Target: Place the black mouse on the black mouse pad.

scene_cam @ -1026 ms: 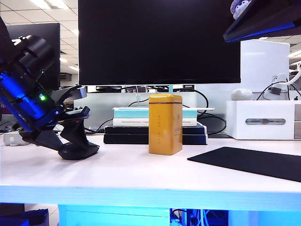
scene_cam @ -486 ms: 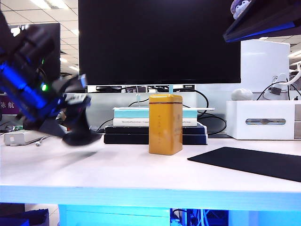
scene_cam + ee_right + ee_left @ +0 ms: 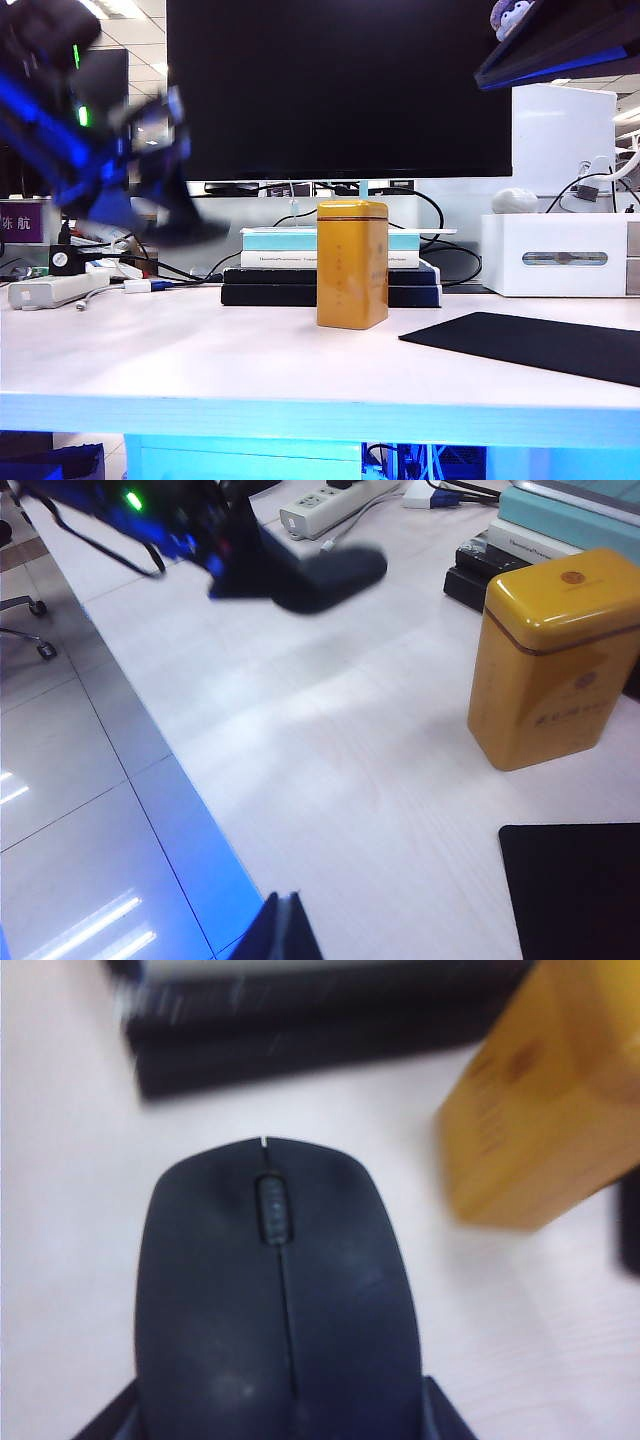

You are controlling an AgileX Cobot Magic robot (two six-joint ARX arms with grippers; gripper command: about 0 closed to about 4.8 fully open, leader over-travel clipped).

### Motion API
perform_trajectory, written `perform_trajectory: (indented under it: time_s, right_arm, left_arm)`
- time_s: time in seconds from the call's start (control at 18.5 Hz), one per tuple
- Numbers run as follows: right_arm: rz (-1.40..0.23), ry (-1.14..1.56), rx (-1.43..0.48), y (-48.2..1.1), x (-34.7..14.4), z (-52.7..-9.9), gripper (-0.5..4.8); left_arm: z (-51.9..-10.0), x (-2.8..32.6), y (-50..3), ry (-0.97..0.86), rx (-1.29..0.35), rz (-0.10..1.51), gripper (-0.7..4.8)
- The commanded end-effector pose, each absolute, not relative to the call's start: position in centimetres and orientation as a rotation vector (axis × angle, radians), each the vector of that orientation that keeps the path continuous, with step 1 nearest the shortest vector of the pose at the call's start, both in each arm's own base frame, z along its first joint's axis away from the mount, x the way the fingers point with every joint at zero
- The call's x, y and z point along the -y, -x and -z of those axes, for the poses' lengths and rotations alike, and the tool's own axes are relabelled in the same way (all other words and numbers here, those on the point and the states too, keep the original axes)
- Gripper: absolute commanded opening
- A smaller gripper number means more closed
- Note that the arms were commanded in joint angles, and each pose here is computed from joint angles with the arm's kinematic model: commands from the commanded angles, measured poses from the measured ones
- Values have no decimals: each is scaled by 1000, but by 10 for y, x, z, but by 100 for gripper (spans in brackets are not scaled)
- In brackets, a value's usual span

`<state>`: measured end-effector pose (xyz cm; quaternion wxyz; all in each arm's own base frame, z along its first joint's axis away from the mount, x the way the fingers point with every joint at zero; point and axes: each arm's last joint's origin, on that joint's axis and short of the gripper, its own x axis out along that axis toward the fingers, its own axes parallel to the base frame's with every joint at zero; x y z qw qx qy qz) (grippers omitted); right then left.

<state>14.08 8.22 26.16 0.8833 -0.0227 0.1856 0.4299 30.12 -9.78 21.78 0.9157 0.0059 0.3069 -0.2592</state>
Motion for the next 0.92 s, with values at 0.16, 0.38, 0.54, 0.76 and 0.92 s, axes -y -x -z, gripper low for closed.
perform_trajectory:
  time_s: [0.16,0.38,0.54,0.76,0.92]
  right_arm:
    - [-868,58,-361,-142,-82,-265,-6]
    - [-844,63,-359,-143,-81,-265,-6]
    - [-783,97,-358,-141,-78,-268,-6]
    - [-686,142,-326,-133,-69,-281,-6]
    - [-659,132,-264,-122,-61,-289,-6]
  left_arm:
    - [-241,99,-281,36,-640,595,-5]
    - [-250,135,-253,-19,-664,720,-5]
    - [-252,168,-233,-23,-669,805,-5]
    - [-254,200,-207,-12,-671,923,-5]
    - [-258,218,-199,-1,-601,957,-5]
